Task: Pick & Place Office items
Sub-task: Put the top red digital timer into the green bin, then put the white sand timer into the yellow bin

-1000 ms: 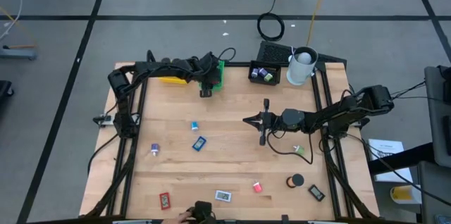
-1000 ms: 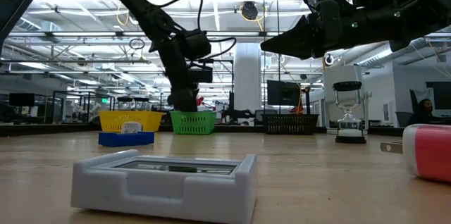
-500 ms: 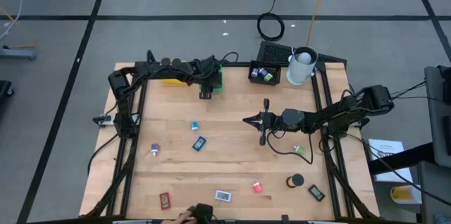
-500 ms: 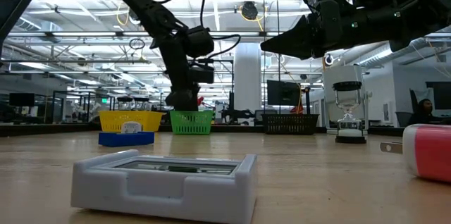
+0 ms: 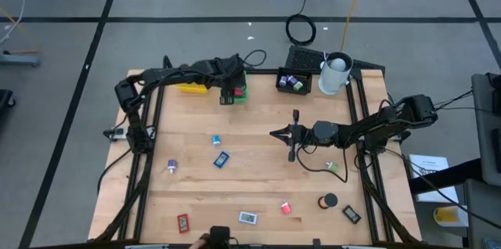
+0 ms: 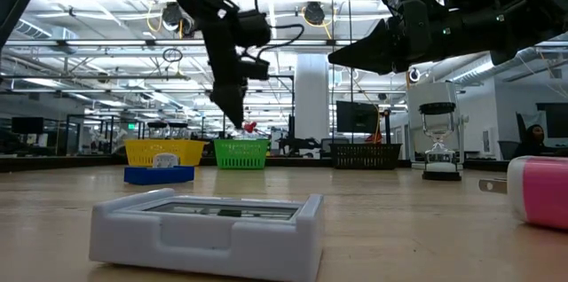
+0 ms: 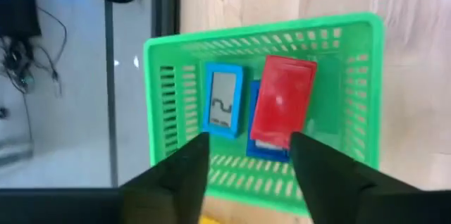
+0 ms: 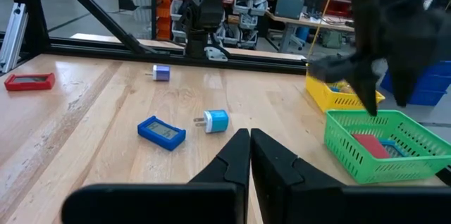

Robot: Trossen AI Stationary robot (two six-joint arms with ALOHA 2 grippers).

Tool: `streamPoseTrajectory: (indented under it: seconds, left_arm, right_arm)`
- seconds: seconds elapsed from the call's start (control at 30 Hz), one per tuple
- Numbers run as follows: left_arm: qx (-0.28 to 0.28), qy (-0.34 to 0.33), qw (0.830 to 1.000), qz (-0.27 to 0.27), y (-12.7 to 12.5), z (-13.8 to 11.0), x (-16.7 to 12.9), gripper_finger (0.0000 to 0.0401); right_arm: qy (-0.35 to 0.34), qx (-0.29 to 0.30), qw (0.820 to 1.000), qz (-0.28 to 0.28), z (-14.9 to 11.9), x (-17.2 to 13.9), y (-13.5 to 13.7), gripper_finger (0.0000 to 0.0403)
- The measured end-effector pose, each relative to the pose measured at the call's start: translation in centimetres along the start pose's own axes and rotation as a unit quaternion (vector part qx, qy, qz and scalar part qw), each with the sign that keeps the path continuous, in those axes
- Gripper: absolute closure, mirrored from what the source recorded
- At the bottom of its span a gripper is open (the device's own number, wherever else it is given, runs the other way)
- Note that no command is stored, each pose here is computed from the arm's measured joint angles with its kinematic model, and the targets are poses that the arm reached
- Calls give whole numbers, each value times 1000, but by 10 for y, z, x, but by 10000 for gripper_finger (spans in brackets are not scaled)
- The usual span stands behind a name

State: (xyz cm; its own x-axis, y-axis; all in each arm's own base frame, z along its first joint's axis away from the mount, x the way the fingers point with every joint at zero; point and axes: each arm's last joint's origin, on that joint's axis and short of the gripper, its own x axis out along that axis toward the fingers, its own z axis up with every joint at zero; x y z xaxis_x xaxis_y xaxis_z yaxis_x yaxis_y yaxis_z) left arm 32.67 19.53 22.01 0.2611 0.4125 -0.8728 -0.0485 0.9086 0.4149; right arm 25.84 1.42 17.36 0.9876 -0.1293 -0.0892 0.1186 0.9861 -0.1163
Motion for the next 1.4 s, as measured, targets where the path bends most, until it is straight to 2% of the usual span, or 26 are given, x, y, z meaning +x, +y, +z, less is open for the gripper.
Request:
streamPoseTrajectory:
  seconds: [0.1, 0.23, 0.4, 0.47, 0.63, 0.73, 0.87, 1.13, 1.27, 1.4]
  left_arm:
    - [-29, 30, 999, 0, 7, -11, -9, 249]
    - [-87, 76, 993, 9, 19, -30, -2, 310]
    - [-107, 97, 989, 5, 27, -39, 16, 380]
    - [-109, 107, 988, 2, 28, -42, 23, 395]
    - [-111, 124, 986, -6, 27, -46, 42, 386]
    - [-116, 109, 987, -2, 28, -43, 48, 390]
    - [-122, 85, 989, 3, 29, -38, 52, 397]
    - [-139, 79, 987, 11, 30, -37, 51, 390]
    - [-135, 101, 985, 26, 33, -42, 32, 397]
    - [-146, 75, 986, 14, 36, -44, -2, 391]
  right_arm:
    - [0, 0, 1000, 0, 0, 0, 0, 394]
    - [-1, 0, 1000, 0, 0, 0, 0, 394]
    - [-3, 1, 1000, -1, 1, 0, 0, 394]
    - [-3, 1, 1000, 0, 1, 0, 0, 394]
    - [-3, 1, 1000, 0, 1, 0, 0, 394]
    - [-3, 1, 1000, 0, 1, 0, 0, 394]
    - [-3, 1, 1000, 0, 1, 0, 0, 394]
    - [-3, 1, 1000, 0, 1, 0, 0, 394]
    - [-3, 1, 1000, 0, 1, 0, 0, 394]
    - [-3, 1, 1000, -1, 1, 0, 0, 394]
